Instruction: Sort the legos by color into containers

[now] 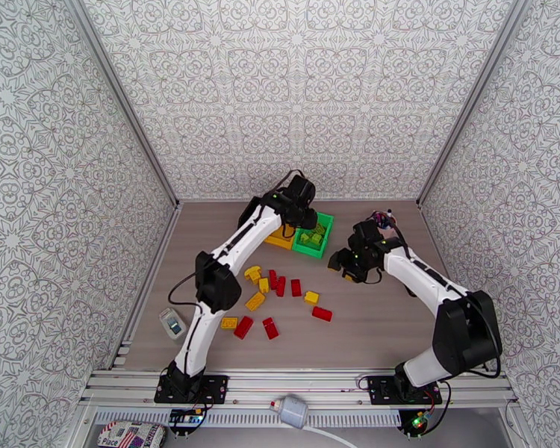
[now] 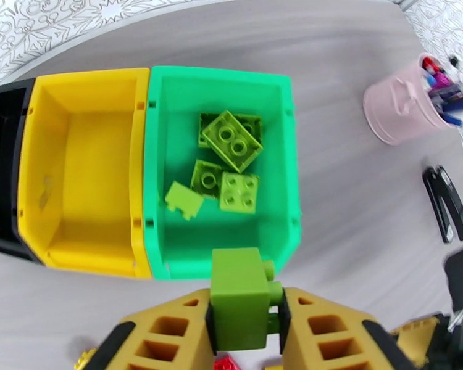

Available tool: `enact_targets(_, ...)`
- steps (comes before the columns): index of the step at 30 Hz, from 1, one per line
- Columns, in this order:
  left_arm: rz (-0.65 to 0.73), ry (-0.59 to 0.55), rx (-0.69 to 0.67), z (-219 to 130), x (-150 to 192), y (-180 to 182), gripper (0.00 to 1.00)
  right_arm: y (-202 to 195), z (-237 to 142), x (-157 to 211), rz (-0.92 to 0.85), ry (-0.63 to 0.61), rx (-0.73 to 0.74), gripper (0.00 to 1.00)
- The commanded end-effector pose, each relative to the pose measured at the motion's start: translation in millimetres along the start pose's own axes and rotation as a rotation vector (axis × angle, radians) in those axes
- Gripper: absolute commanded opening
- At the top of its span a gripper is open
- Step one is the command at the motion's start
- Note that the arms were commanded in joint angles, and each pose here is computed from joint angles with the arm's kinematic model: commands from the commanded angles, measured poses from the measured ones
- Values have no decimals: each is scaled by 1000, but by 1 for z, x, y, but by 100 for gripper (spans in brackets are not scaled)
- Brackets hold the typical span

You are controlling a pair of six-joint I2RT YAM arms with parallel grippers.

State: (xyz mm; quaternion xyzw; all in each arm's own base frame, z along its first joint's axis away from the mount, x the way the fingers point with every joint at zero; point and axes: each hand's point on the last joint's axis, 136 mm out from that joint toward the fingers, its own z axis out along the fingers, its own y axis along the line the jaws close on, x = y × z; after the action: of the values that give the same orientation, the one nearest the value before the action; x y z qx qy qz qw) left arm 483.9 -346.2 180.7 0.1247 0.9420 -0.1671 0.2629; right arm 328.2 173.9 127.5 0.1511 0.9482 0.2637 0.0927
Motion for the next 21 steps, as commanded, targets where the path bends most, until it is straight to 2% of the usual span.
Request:
enact_targets(1, -27, 62, 16, 16, 10, 8, 55, 10, -2, -2, -21, 15, -7, 58)
enact_targets(3, -42, 55, 12, 19, 7, 12, 68, 12, -4, -2, -26, 18, -8, 58)
enact_targets(5, -57, 44, 10, 16, 3, 15, 72, 11, -6, -2, -34, 17, -2, 58)
enact_targets(14, -16, -48, 2, -41, -11, -1, 75, -4, -16, 17, -46, 10, 22, 58)
enact_targets(21, 16, -55, -33, -89, 25, -8, 81, -12, -18, 45, -76, 18, 43, 59)
